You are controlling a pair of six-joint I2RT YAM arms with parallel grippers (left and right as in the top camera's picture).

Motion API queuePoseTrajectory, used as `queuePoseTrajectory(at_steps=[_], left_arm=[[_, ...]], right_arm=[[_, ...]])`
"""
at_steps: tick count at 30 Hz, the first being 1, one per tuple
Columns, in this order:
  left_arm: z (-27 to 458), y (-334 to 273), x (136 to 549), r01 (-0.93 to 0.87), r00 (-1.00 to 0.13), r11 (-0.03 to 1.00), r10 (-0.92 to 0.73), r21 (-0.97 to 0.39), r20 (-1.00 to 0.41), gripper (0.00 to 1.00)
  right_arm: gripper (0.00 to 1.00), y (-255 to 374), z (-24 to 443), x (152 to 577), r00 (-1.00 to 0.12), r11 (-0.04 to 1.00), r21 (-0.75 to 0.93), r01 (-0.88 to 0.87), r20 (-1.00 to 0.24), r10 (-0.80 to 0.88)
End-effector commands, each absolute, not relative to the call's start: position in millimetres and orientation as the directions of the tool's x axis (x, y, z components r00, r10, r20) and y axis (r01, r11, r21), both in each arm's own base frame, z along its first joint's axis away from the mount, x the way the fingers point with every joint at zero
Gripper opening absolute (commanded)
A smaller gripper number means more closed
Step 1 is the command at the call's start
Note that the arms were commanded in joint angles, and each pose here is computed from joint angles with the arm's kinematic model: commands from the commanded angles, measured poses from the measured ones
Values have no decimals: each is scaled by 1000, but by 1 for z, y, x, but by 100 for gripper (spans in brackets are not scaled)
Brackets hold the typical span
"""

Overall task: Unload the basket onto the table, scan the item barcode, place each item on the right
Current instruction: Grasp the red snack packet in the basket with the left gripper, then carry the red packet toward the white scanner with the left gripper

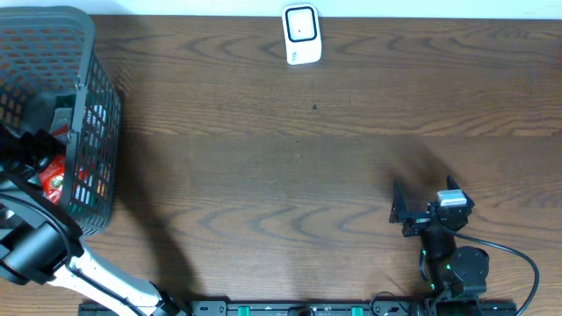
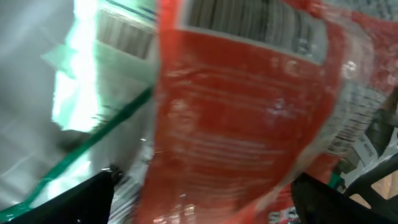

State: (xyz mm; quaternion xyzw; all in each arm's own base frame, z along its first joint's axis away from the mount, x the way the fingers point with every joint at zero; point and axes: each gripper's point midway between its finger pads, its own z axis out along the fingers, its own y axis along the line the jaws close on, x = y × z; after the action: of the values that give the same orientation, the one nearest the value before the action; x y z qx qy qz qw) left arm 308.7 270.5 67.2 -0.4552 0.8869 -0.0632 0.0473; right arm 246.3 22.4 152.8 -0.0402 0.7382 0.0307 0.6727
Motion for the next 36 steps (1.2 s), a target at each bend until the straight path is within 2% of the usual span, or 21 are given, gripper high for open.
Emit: queuePoseTrajectory(at_steps=[1, 8, 11, 13, 17, 19, 20, 23, 25, 28, 30, 33, 36], left_arm=[[61, 256, 315, -770, -624, 616, -781, -167, -9, 88], [62, 253, 324, -753, -639, 634, -768, -174, -30, 72], [62, 254, 325, -754, -638, 634, -769, -175, -34, 56], [62, 255, 325, -754, -638, 634, -769, -175, -37, 40], [74, 258, 330, -749, -636, 636, -769, -184, -69, 27], [131, 270, 343, -729, -611, 654, -755, -205, -236, 21], [145, 271, 345, -722, -603, 660, -748, -209, -277, 19], [218, 273, 347, -709, -510, 661, -721, -245, -469, 8], [267, 269, 342, -706, -420, 649, -706, -284, -570, 8], [324, 254, 328, -698, -288, 618, -704, -362, -649, 8], [362, 222, 322, -603, -256, 661, -691, -447, -676, 7], [393, 160, 324, -406, -315, 740, -664, -535, -679, 8], [397, 109, 327, -299, -405, 779, -627, -551, -666, 8]], right_arm=[[99, 21, 153, 246, -90, 995, -20, -96, -996, -29], [99, 21, 153, 246, -90, 995, -20, -96, -996, -28], [99, 21, 153, 246, -90, 995, -20, -96, -996, -28], [99, 21, 153, 246, -90, 995, -20, -96, -996, -28], [99, 21, 153, 246, -90, 995, -20, -96, -996, -28], [99, 21, 153, 246, -90, 995, -20, -96, -996, -28], [99, 21, 153, 246, -90, 995, -20, -96, -996, -28], [99, 21, 153, 246, -90, 995, -20, -96, -996, -28], [99, 21, 153, 246, -90, 995, -20, -96, -996, -28], [99, 21, 153, 246, -90, 995, -20, -96, -996, -28], [99, 21, 153, 246, -90, 995, -20, -96, -996, -28], [99, 21, 153, 246, -90, 995, -20, -96, -996, -28], [99, 21, 153, 246, -90, 995, -20, -96, -996, -28]])
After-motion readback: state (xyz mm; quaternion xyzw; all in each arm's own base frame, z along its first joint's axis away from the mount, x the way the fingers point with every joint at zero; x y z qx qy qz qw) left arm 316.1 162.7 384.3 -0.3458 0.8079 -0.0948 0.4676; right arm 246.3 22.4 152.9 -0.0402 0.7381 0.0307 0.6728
